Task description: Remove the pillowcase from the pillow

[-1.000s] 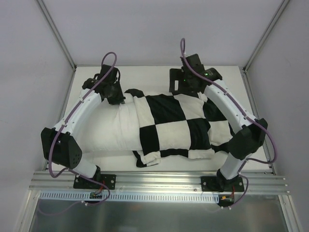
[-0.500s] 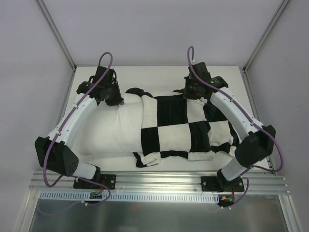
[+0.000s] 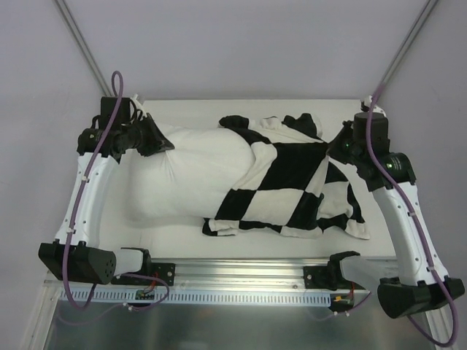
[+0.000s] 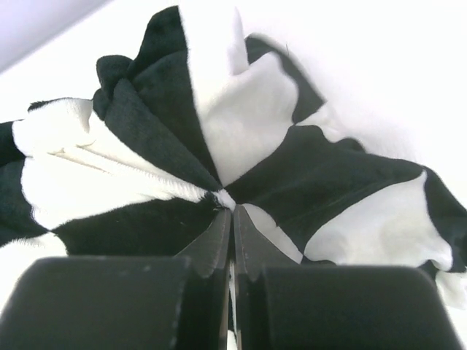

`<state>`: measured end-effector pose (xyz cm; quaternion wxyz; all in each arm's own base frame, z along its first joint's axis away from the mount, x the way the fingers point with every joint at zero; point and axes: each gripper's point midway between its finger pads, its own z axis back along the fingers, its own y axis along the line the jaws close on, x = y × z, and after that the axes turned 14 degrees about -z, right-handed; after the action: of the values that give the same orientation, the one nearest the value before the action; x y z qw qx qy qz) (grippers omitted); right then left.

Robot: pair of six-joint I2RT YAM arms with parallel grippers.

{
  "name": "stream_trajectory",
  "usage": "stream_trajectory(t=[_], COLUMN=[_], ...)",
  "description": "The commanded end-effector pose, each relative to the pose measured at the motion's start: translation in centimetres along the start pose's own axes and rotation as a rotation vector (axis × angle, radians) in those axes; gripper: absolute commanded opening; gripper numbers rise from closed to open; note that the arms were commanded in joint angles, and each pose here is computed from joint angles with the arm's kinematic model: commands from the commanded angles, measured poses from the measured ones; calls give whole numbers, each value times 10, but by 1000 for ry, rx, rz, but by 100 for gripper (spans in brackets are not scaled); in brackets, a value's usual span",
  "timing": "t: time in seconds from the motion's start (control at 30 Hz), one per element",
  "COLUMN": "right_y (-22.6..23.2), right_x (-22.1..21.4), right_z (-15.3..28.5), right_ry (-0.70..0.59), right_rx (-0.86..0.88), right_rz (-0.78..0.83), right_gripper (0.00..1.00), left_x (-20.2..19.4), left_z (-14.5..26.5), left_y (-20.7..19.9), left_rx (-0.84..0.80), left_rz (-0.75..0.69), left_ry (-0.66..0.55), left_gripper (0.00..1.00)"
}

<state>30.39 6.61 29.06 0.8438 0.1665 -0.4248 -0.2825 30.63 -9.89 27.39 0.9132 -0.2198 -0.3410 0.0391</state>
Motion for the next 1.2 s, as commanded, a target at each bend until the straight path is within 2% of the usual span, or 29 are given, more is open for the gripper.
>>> stream_trajectory(t=[0.0, 0.1, 0.2, 0.37, 0.43, 0.47, 0.53, 0.57, 0.63, 0.67, 0.7, 0.77, 0.9, 0.93, 1.03, 1.07, 1.13, 1.17], right_y=[-32, -37, -46, -61, -53, -57, -54, -49, -41, -26, -22, 5, 34, 38, 66, 71, 86, 85], right_x=[80, 81, 62, -8, -32, -50, -57, -53, -43, -25, -23, 2, 18, 13, 12, -3, -9, -21], right_z=[51, 49, 23, -15, -20, -26, -28, -27, -27, -20, -25, -18, -35, -56, -69, -87, -99, -119], right_ry=[-364, -361, -283, -98, -45, -5, 17, 6, -4, -37, -17, -44, 26, 78, 158, 234, 266, 310], right_rx=[-126, -150, -197, -162, -90, -76, -43, -32, -28, 3, -12, 33, 23, -2, 45, 51, 66, 42], right_rz=[-72, -62, -48, -19, 0, 14, 15, 20, 41, 45, 57, 73, 117, 126, 134, 143, 146, 149], right_gripper=[1, 1, 1, 1, 3, 26, 54, 74, 88, 92, 96, 99, 96, 96, 96, 96, 96, 96], left_x=[58, 60, 50, 34, 32, 32, 33, 35, 35, 38, 37, 40, 41, 40, 39, 38, 38, 36], left_z=[61, 55, 37, 19, 18, 19, 21, 24, 28, 32, 35, 42, 51, 51, 53, 53, 54, 56], left_y=[7, 15, 21, 25, 22, 20, 18, 15, 9, 6, 3, -2, -10, -10, -14, -15, -18, -20], left_rx=[79, 109, 99, 77, 57, 46, 37, 26, -5, -15, -26, -42, -69, -74, -91, -100, -113, -125], left_rz=[-45, -31, 11, 14, 0, -6, -22, -33, -58, -70, -81, -109, -151, -158, -163, -165, -173, -181], left_ry=[-258, -250, -186, -116, -107, -108, -113, -123, -131, -148, -152, -177, -205, -204, -206, -205, -208, -210], left_gripper=[0, 0, 0, 0, 0, 0, 0, 0, 0, 0, 0, 0, 0, 0, 0, 0, 0, 0])
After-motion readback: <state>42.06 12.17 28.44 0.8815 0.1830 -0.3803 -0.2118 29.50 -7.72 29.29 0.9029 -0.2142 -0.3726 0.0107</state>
